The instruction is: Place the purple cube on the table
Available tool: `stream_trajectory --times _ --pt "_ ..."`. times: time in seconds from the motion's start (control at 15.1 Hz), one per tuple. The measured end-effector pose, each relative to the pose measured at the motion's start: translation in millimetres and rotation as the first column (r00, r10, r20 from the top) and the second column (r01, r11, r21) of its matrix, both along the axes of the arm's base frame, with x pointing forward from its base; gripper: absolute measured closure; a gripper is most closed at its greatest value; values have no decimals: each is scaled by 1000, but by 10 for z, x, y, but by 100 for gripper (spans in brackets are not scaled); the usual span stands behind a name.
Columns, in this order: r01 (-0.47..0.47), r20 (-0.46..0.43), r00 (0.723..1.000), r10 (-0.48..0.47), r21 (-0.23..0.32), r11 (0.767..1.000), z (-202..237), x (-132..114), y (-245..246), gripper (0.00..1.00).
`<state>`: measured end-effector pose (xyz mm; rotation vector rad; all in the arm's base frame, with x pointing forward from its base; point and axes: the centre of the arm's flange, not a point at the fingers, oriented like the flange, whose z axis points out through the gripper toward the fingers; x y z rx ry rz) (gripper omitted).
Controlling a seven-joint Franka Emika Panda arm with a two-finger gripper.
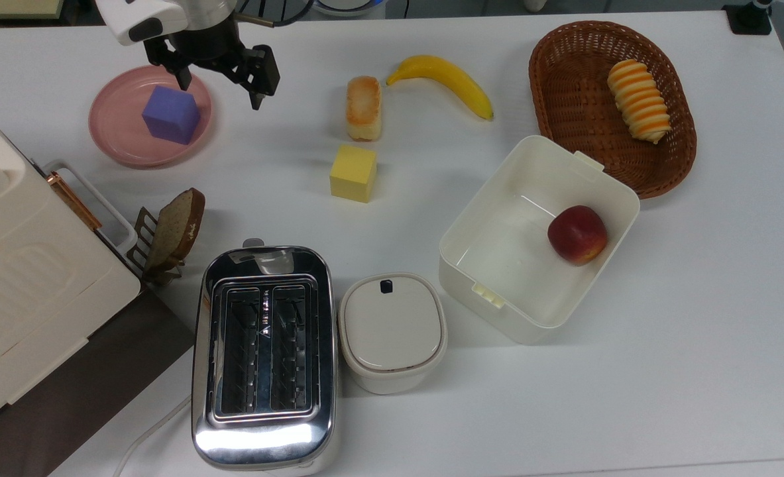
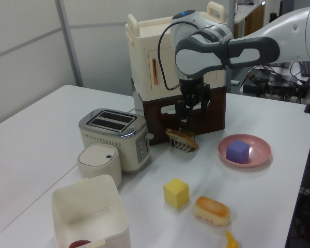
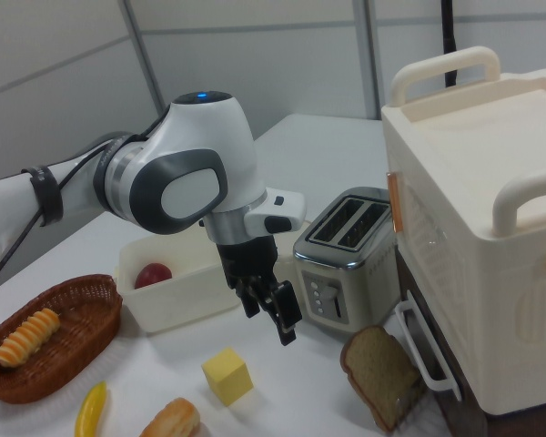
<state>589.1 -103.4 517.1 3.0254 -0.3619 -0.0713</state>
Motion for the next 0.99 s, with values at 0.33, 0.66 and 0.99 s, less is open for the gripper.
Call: stream_trajectory --times 0.33,0.66,0.99 --pt "23 0 1000 -23 0 1000 6 -36 -194 0" --pt "17 -55 998 -16 15 1000 -267 -138 -848 0" --pt "32 -109 994 -29 29 999 -839 -189 -1159 0"
